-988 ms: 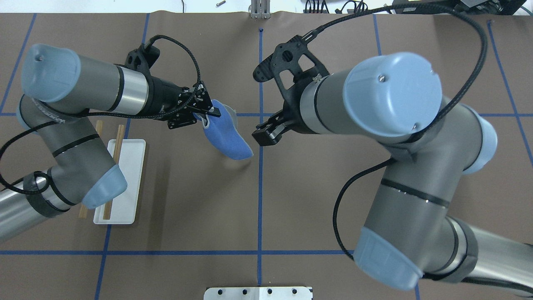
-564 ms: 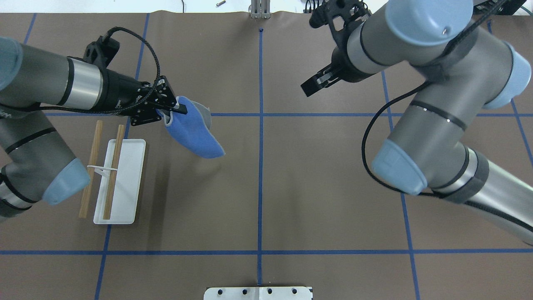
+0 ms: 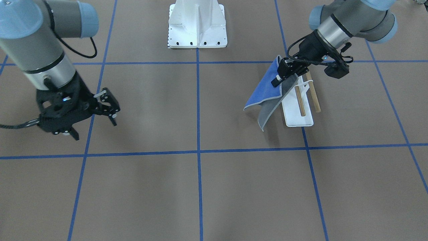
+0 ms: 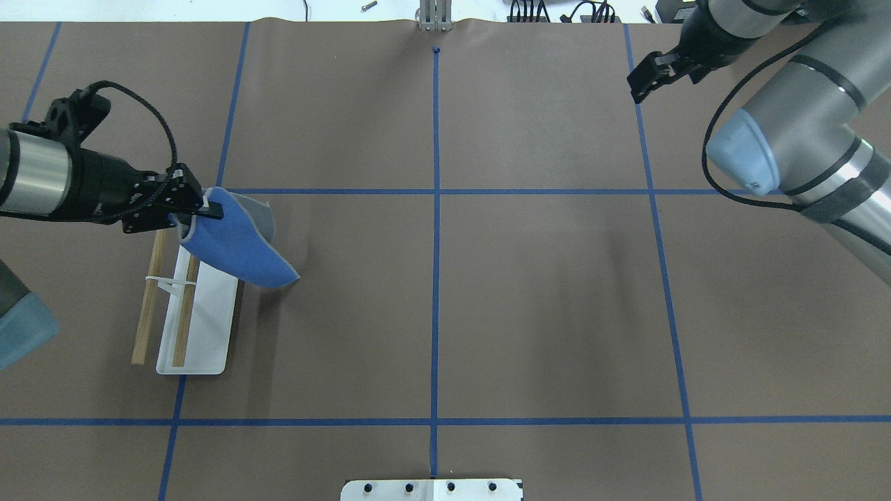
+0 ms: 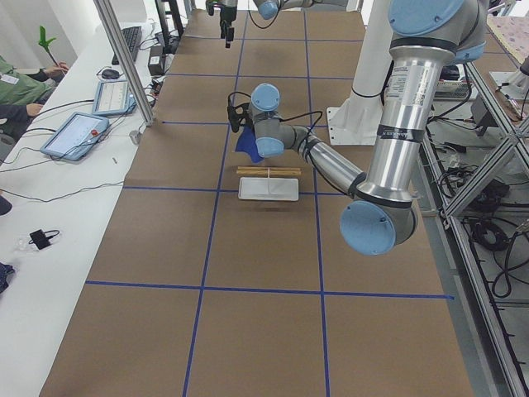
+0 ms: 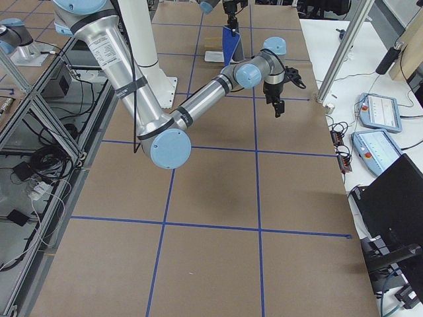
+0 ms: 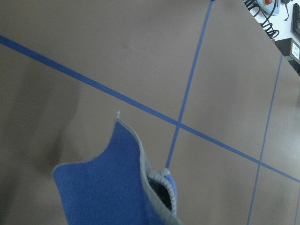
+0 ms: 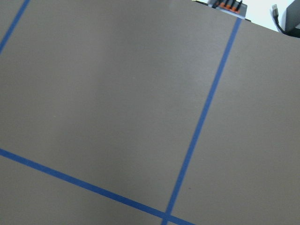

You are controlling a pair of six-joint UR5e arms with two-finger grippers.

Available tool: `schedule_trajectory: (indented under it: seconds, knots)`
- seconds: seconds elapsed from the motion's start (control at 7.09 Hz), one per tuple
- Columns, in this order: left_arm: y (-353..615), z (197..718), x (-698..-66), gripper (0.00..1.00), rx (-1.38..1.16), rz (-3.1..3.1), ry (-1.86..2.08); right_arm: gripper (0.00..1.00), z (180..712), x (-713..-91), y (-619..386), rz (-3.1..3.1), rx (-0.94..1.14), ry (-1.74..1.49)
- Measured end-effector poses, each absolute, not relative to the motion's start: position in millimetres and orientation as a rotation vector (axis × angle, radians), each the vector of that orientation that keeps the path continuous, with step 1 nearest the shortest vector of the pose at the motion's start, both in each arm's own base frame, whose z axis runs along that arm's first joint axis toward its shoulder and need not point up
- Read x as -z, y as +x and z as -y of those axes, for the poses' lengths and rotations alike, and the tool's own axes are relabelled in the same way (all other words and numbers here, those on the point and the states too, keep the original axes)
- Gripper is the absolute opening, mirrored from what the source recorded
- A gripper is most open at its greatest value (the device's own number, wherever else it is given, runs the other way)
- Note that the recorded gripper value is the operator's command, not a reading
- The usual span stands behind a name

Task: Hang towel on rack

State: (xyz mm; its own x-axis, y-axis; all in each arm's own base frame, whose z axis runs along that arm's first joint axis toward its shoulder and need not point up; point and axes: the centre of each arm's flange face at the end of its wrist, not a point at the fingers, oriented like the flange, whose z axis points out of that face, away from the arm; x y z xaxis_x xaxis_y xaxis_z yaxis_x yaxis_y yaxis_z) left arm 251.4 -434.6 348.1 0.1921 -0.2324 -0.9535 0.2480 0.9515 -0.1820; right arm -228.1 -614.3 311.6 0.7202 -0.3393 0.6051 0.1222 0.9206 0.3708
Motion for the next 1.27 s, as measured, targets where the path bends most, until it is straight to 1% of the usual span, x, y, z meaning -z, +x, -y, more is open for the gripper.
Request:
schedule_trajectory:
  seconds: [0.28, 0.71, 0.85, 0.99, 1.27]
  knots:
    - [220.9, 432.1, -383.3, 0.00, 0.298, -1.288, 0.042, 1.00, 618.2, -354.7, -191.5, 0.715, 0.254, 0.278]
    - [201.4, 429.2, -425.2, 0.00, 0.265, -1.225, 0.073, 1.00, 621.3, -389.4, -150.9, 0.695, 0.264, 0.268]
    - [197.6, 432.3, -442.7, 0.14, 0.256, -1.200, 0.082, 1.00, 622.2, -394.3, -144.8, 0.692, 0.262, 0.266]
    - [196.9, 436.3, -457.5, 0.98, 0.249, -1.182, 0.088, 1.00, 622.2, -398.4, -140.1, 0.690, 0.259, 0.264]
    - [199.1, 443.2, -469.7, 0.99, 0.247, -1.169, 0.099, 1.00, 622.8, -409.8, -128.4, 0.680, 0.269, 0.262]
